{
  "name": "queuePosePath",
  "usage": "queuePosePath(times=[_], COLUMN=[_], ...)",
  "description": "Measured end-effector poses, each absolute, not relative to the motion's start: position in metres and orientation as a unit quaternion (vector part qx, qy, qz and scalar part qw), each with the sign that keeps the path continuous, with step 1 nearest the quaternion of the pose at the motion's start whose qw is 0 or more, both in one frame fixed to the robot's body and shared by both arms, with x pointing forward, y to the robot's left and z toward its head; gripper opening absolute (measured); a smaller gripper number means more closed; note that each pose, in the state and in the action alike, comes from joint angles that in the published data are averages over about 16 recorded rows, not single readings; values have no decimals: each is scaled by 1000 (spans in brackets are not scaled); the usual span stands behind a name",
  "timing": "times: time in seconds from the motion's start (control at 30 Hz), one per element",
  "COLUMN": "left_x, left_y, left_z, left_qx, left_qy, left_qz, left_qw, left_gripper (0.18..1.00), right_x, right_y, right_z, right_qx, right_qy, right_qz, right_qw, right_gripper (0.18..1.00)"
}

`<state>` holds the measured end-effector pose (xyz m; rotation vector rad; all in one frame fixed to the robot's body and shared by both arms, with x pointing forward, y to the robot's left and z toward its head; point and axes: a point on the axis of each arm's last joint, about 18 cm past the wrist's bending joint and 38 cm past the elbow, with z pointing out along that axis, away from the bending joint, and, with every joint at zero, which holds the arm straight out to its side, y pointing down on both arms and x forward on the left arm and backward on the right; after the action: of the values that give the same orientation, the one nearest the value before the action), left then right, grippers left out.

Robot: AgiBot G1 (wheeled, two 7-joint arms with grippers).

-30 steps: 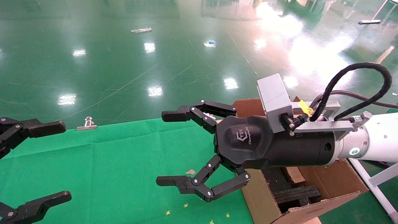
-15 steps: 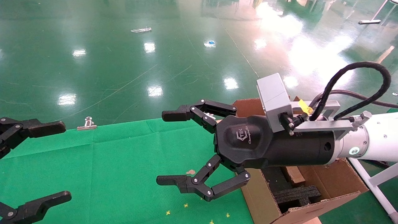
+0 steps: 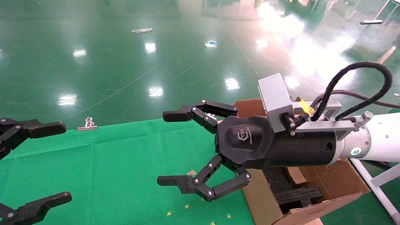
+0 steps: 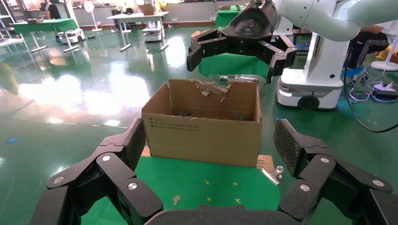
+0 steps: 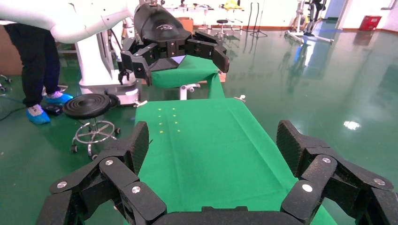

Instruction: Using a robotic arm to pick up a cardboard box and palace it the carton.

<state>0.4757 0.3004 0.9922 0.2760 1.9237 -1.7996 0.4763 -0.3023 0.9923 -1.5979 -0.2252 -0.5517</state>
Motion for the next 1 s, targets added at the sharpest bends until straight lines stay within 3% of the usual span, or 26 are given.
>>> queuePosePath(times=[1.0], left_x=[476], left_y=[300], left_z=[992], left_qx=[101], left_qy=[704], left_qz=[-659], left_qw=[244], left_gripper=[1001], right_x=[476], right_y=[-302], right_z=[992], right_qx=[-706], right_qy=[-99], right_qz=[-244], right_qw=[658], right_gripper=[1000])
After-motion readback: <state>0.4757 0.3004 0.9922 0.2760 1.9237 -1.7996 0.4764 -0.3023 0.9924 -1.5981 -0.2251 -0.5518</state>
